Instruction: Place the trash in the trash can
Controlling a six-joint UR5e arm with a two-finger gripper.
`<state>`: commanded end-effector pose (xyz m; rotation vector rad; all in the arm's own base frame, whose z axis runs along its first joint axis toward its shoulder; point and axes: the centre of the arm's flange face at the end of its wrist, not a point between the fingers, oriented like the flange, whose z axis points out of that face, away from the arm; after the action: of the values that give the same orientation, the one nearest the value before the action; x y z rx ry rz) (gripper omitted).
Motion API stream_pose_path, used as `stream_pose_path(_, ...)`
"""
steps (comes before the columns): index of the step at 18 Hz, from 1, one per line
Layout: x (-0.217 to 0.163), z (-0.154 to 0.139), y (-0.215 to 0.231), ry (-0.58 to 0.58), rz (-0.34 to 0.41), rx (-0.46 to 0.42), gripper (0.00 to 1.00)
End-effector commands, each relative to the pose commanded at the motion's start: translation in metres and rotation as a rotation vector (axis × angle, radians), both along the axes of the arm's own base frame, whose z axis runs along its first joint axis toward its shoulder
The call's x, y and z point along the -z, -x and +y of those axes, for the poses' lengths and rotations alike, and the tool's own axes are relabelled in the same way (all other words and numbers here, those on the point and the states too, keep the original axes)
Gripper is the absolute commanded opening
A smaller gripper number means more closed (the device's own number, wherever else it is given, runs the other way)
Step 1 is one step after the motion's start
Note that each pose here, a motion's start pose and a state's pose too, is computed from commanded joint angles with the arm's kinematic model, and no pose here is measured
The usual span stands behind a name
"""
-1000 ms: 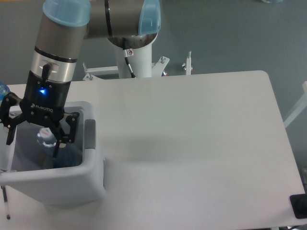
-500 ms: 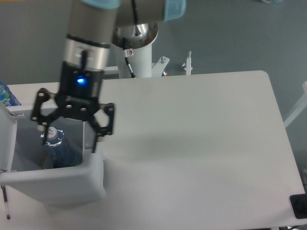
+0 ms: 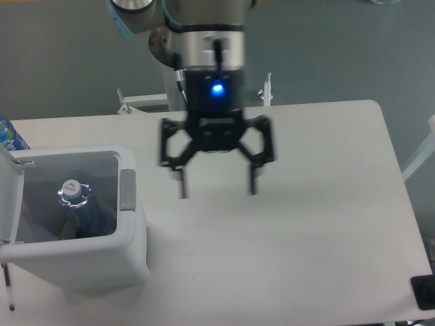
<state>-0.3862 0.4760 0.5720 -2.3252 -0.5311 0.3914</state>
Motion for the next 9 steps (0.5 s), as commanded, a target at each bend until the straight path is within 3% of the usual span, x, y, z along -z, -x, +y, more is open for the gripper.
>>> stream_pose_path(6, 0.013, -0.071, 0.035, 0.240, 0.142, 0.147, 1.00)
stream_pose_path(9, 0.009, -0.106, 0.039, 0.311, 0.147, 0.176, 1.00)
